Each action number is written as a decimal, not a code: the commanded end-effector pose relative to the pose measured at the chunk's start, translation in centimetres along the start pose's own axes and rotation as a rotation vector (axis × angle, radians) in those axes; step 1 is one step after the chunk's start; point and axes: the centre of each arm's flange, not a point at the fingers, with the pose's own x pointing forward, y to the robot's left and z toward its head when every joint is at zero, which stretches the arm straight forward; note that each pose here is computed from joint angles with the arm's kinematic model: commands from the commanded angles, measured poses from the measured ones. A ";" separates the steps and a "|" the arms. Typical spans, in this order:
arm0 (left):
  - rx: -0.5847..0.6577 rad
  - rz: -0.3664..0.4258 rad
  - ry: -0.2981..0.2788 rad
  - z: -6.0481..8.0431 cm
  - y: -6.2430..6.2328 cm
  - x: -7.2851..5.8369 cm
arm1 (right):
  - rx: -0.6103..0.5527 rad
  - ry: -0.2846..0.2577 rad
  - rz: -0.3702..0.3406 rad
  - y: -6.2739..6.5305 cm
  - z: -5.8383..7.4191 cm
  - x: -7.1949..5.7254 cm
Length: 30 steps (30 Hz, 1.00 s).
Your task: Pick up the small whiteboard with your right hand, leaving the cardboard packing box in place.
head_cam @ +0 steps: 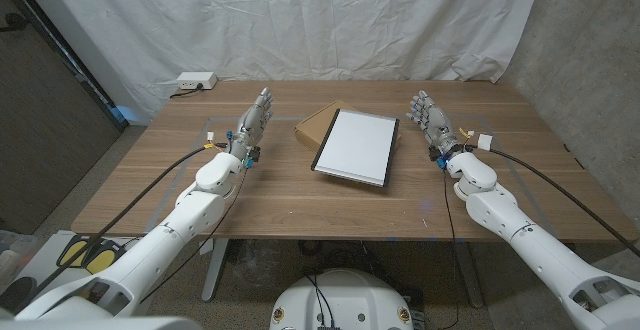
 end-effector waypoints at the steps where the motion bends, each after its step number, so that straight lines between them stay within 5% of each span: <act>1: 0.013 -0.008 -0.032 2.0 -0.7 -1.1 | -0.025 -0.048 0.025 0.2 0.7 -1.2; 30: 0.016 -0.031 -0.028 2.6 -1.3 -1.5 | -0.066 -0.095 0.004 -0.6 1.9 -5.4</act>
